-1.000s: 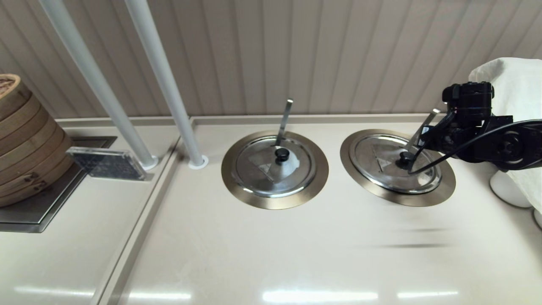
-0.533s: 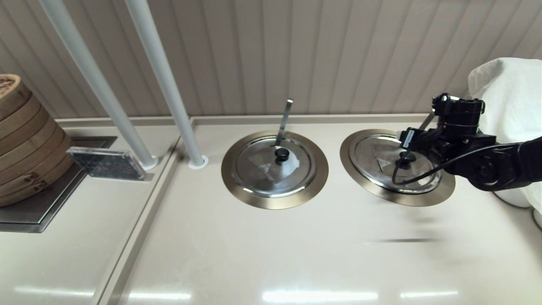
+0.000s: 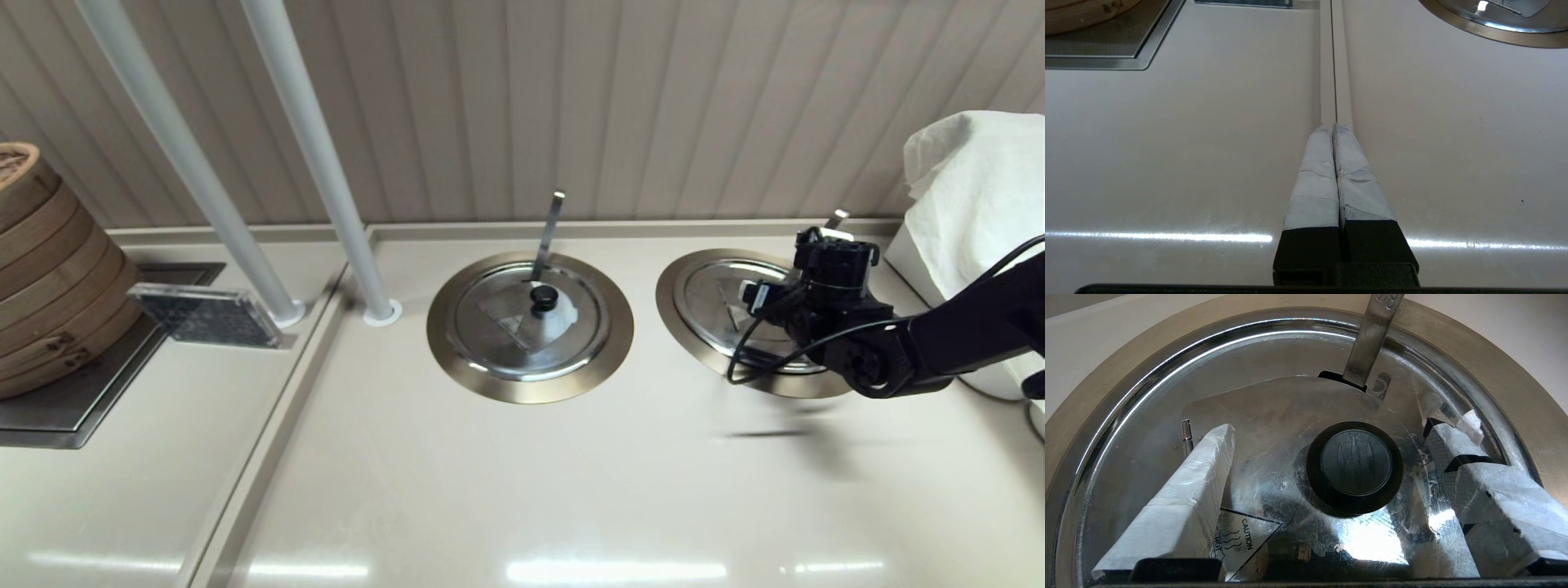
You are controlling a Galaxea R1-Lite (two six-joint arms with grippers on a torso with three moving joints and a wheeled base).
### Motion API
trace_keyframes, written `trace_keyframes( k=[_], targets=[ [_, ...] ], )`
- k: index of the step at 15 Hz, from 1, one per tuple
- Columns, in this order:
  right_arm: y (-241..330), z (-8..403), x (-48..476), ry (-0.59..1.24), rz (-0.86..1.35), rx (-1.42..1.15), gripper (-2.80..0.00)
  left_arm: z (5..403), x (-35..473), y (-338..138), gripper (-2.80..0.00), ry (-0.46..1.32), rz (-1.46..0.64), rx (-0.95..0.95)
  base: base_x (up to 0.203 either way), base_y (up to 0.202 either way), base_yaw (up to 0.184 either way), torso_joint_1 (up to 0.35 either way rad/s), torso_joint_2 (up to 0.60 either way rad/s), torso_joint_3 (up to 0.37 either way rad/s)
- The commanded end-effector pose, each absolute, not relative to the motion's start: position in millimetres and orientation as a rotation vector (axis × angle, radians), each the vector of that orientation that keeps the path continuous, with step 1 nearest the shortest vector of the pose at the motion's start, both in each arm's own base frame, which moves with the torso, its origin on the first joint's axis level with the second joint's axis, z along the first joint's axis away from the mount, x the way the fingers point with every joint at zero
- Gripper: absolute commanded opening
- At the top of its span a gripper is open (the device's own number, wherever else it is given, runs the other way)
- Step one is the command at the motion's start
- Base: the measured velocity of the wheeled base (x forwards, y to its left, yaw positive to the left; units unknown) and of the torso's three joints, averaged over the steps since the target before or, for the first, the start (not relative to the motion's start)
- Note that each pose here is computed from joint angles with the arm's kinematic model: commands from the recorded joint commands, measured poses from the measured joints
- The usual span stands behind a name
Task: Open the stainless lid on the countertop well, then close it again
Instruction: Open the lid
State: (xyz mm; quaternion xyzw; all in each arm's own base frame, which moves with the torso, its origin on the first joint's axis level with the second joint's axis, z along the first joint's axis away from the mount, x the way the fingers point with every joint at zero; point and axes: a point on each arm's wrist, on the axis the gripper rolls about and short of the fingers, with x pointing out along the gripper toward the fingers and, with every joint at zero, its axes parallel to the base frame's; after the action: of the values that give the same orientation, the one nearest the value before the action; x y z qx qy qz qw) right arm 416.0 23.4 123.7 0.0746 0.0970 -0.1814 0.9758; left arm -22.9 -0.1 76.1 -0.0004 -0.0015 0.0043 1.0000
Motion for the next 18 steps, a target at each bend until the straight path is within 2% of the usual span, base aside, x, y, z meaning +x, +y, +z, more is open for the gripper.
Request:
trace_keyframes(
  k=[1,18],
  targets=[
    [23.9,118.5,418.1,0.192,-0.367,0.152,0.0,76.3,-22.8,-0.1,-2.8,-0.003,0.009,-0.002,0.0,0.0,0.0,0.0,0.0,0.0],
    [34.2,106.5,420.6,0.202,-0.336,0.156,0.0,76.1,-22.8,-0.1,-2.8,-0.002,0.009,-0.002,0.0,0.0,0.0,0.0,0.0,0.0]
  ],
)
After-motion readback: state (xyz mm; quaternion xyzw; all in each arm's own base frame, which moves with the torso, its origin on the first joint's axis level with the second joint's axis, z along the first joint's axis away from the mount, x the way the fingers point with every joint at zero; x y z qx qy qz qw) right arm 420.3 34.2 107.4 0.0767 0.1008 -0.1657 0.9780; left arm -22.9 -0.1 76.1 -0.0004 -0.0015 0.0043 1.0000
